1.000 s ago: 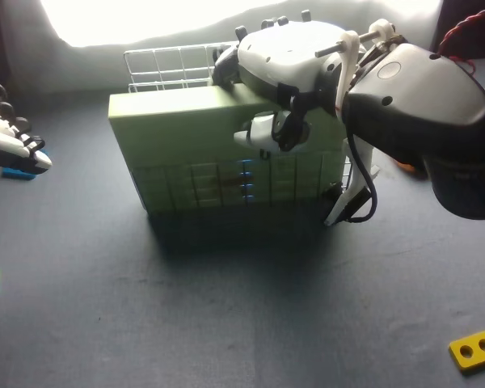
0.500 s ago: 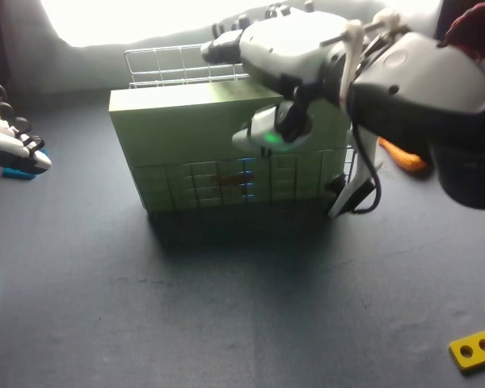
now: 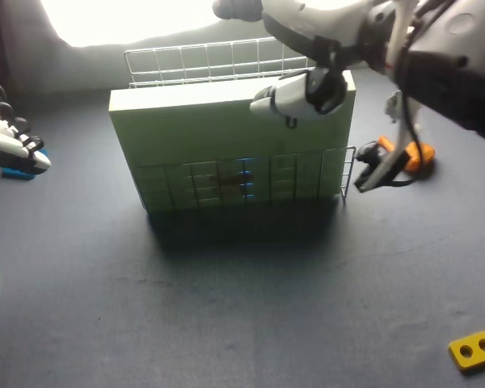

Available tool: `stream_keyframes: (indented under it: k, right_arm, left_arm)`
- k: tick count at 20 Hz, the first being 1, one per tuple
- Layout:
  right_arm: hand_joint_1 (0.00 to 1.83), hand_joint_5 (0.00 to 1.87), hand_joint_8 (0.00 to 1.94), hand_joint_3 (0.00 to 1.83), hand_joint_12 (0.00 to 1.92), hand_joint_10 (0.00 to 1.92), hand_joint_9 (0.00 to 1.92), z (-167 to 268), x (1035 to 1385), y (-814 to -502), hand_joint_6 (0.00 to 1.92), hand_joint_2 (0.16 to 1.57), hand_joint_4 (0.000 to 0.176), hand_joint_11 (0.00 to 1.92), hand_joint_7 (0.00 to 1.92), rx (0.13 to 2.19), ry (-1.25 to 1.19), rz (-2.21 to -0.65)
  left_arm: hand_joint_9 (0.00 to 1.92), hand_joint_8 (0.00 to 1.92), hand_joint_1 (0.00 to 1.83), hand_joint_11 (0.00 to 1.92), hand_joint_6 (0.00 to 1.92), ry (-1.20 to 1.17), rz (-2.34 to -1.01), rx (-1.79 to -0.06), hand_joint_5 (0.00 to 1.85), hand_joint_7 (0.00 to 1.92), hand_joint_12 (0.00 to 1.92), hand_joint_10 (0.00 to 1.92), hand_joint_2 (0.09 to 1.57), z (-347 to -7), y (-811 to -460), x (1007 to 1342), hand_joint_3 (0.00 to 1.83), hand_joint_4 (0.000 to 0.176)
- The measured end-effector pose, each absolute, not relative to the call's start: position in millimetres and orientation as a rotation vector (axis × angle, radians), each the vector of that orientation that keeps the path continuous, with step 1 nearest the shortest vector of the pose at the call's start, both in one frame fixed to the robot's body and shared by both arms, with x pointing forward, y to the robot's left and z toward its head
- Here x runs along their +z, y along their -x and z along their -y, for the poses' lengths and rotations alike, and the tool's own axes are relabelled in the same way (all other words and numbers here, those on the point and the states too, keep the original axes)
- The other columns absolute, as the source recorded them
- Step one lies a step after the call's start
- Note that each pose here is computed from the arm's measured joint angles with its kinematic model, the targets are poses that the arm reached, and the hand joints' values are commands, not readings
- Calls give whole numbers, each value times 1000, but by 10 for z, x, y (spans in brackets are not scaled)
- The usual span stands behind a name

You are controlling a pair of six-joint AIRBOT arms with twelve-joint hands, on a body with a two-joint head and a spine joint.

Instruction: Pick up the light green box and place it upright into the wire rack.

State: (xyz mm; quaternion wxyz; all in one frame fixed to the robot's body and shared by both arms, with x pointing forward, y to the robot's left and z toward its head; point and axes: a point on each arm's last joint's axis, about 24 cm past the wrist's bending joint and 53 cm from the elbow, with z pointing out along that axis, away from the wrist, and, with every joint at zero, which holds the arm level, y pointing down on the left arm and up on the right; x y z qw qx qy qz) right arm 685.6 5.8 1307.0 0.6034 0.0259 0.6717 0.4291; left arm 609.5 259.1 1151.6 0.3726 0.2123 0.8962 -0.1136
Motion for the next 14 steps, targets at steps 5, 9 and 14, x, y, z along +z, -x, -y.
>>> stream_keyframes:
  k: [5,9,14]
  right_arm:
    - [926,311,8,15,1226,47,435,35,13251,-6552,1,1078,0,0,389,1015,1,-1507]
    - [403,452,27,14,1356,88,558,234,13269,-6324,40,1212,0,0,560,1005,9,-1506]
    - [241,928,1188,2,1914,1644,872,472,13184,-6121,1332,1339,0,660,1079,961,18,-1526]
  left_arm:
    - [255,2,186,0,3,-543,-2296,-291,197,227,873,3,1361,-2593,-6096,11516,0,0]
    - [278,3,207,0,8,-543,-2296,-291,213,231,921,10,1353,-2592,-6096,11517,0,0]
    - [637,637,435,274,163,-541,-2297,-289,915,814,1689,1014,1317,-2604,-6101,11516,3,0]
